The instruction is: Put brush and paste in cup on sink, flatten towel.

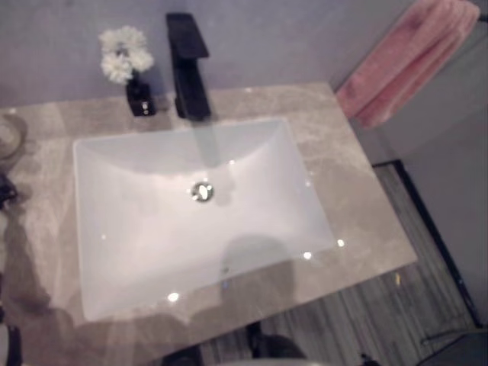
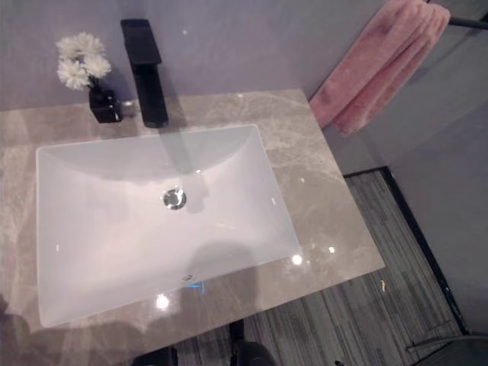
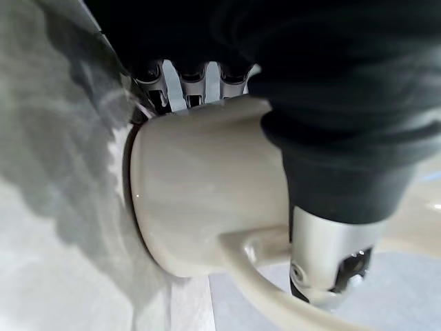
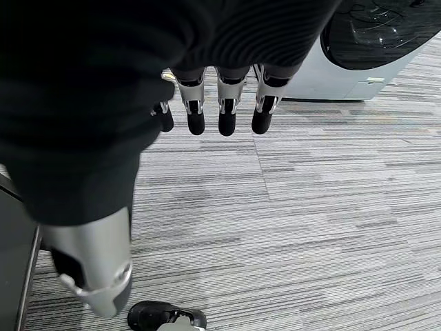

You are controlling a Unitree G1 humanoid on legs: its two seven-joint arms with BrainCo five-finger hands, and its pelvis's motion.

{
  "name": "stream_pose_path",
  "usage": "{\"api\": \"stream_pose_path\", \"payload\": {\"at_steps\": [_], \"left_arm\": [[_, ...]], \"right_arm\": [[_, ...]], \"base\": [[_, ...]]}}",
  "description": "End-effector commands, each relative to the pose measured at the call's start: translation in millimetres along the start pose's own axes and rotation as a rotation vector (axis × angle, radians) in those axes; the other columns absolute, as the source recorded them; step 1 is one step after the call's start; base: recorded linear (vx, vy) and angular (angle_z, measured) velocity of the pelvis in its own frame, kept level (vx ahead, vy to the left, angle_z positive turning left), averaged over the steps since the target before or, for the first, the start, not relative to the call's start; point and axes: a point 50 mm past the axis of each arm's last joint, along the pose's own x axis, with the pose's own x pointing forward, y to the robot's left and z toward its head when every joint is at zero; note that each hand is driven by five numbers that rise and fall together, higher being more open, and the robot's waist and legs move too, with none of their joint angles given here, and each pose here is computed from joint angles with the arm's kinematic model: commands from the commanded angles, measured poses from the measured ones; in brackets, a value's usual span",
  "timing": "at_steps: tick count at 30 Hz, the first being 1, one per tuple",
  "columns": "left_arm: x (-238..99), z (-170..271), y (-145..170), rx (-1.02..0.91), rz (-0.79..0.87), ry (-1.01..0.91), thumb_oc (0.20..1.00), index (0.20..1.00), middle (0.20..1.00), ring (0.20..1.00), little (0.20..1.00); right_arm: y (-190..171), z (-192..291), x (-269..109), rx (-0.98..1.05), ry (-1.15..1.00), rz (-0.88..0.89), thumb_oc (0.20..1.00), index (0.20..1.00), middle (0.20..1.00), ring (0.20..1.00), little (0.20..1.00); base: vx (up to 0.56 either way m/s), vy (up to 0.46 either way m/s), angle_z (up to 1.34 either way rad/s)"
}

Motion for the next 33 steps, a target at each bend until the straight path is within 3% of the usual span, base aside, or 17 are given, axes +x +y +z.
{"api": "stream_pose_path", "payload": {"at_steps": [1, 18, 19, 20, 21, 22, 23, 25, 28, 33], "left_arm": [[9, 25, -25, 0.018, -0.110, -0.102, 1.000, 1.000, 1.000, 1.000, 1.000], [14, 40, -64, 0.059, -0.229, -0.148, 1.000, 1.000, 1.000, 1.000, 1.000], [14, 40, -64, 0.059, -0.229, -0.149, 0.862, 0.862, 0.862, 0.862, 0.862], [14, 41, -65, 0.055, -0.231, -0.150, 0.645, 0.645, 0.645, 0.645, 0.645], [14, 41, -66, 0.055, -0.232, -0.150, 0.576, 0.576, 0.576, 0.576, 0.576], [14, 41, -66, 0.055, -0.232, -0.150, 0.573, 0.573, 0.573, 0.573, 0.573], [15, 42, -71, 0.054, -0.237, -0.151, 0.504, 0.504, 0.504, 0.504, 0.504], [15, 41, -72, 0.054, -0.239, -0.148, 0.504, 0.504, 0.504, 0.504, 0.504], [15, 39, -75, 0.051, -0.236, -0.139, 0.438, 0.438, 0.438, 0.438, 0.438], [14, 34, -89, 0.048, -0.258, -0.119, 0.225, 0.225, 0.225, 0.225, 0.225]], "right_arm": [[-17, -5, 0, -0.024, 0.007, -0.035, 1.000, 1.000, 1.000, 1.000, 1.000], [-13, -8, 0, -0.031, 0.016, -0.019, 1.000, 1.000, 1.000, 1.000, 1.000], [-13, -8, 0, -0.031, 0.016, -0.019, 1.000, 1.000, 1.000, 1.000, 1.000], [-13, -8, 0, -0.031, 0.016, -0.018, 1.000, 1.000, 1.000, 1.000, 1.000], [-13, -9, 0, -0.033, 0.017, -0.017, 1.000, 1.000, 1.000, 1.000, 1.000], [-13, -9, 0, -0.033, 0.017, -0.017, 1.000, 1.000, 1.000, 1.000, 1.000], [-13, -10, 0, -0.036, 0.022, -0.017, 1.000, 1.000, 1.000, 1.000, 1.000], [-12, -10, 0, -0.039, 0.023, -0.015, 1.000, 1.000, 1.000, 1.000, 1.000], [-12, -10, 0, -0.042, 0.022, -0.013, 1.000, 1.000, 1.000, 1.000, 1.000], [-11, -6, 0, -0.048, 0.008, -0.010, 1.000, 1.000, 1.000, 1.000, 1.000]], "base": [[0.00, 0.000, 0.00], [0.00, -0.002, 0.00], [0.00, 0.000, 0.00], [0.00, 0.000, 0.00], [0.00, 0.000, 0.00], [0.00, 0.000, 0.00], [0.00, 0.000, 0.00], [0.00, 0.000, 0.00], [0.00, 0.000, 0.00], [0.00, 0.000, 0.00]]}}
